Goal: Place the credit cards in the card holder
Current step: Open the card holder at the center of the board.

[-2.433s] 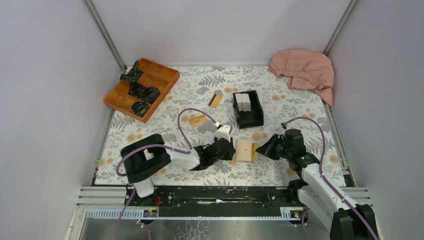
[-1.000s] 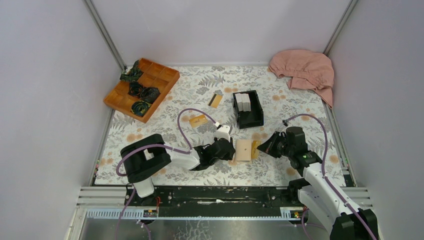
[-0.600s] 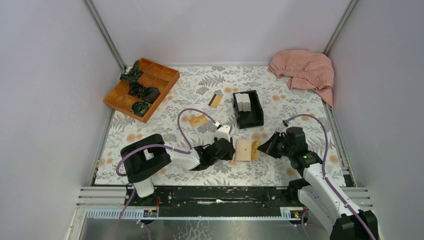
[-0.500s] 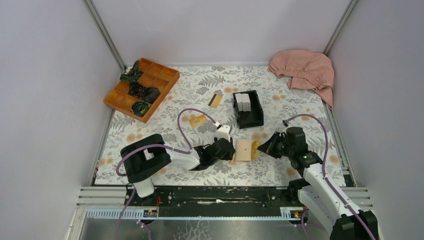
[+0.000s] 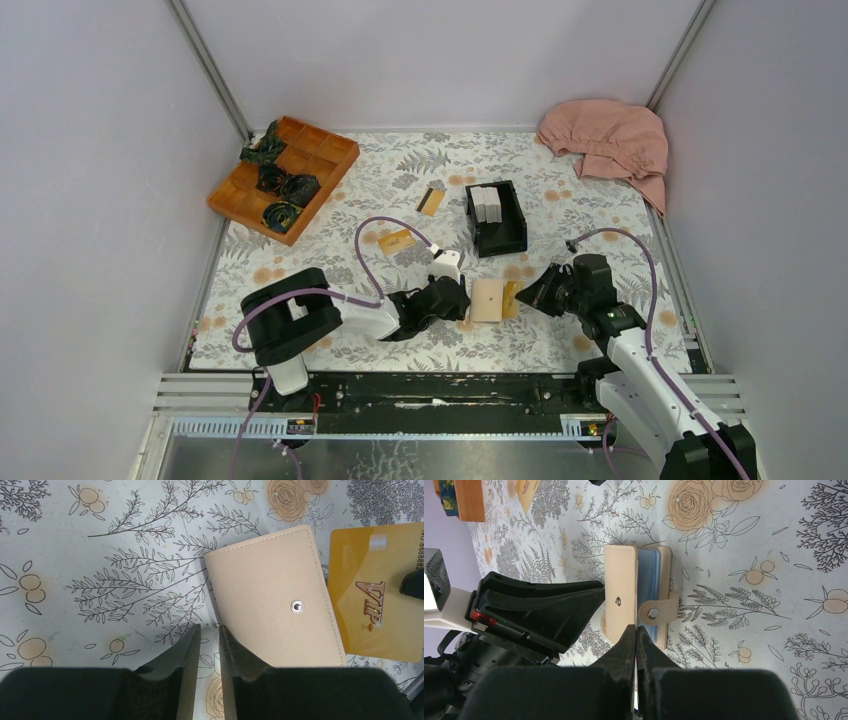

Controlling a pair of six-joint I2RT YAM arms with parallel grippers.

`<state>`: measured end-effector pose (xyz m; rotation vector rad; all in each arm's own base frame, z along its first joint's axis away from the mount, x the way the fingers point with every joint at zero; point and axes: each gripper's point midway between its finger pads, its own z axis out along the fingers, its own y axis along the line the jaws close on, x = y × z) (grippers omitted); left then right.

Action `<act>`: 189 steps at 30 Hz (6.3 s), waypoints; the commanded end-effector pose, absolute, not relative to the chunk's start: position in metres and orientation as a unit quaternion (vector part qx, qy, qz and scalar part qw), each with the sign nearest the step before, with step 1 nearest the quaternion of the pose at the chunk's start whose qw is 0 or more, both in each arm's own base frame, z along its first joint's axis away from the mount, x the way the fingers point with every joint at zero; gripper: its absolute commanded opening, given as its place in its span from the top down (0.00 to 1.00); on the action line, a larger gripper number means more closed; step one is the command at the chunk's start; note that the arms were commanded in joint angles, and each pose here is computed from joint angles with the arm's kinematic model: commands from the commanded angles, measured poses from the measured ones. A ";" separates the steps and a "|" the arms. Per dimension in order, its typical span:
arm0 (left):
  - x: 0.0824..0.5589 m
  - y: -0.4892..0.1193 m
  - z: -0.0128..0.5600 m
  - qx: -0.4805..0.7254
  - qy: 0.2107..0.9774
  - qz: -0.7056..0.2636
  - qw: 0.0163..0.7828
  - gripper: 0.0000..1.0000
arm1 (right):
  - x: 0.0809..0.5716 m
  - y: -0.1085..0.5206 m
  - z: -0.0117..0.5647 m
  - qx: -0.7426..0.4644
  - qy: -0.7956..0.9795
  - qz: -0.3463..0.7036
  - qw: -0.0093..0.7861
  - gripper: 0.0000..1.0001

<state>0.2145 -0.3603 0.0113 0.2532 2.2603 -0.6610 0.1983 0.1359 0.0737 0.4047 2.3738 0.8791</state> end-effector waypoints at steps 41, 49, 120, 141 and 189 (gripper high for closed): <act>0.154 -0.303 -0.069 0.165 0.942 -0.147 0.251 0.73 | 0.208 0.155 0.061 0.152 0.859 0.394 0.289 1.00; 0.147 -0.311 -0.072 0.178 0.941 -0.158 0.241 0.74 | 0.216 0.160 0.081 0.137 0.849 0.410 0.303 1.00; 0.120 -0.255 -0.068 0.113 0.960 -0.077 0.246 0.60 | 0.199 0.215 0.104 -0.030 0.903 0.241 0.354 1.00; 0.107 -0.234 -0.031 0.083 0.957 -0.055 0.271 0.58 | 0.185 0.247 0.112 -0.069 0.901 0.229 0.362 1.00; 0.106 -0.242 0.120 -0.013 0.887 -0.177 0.426 0.55 | 0.148 0.328 0.066 -0.173 0.903 0.130 0.370 1.00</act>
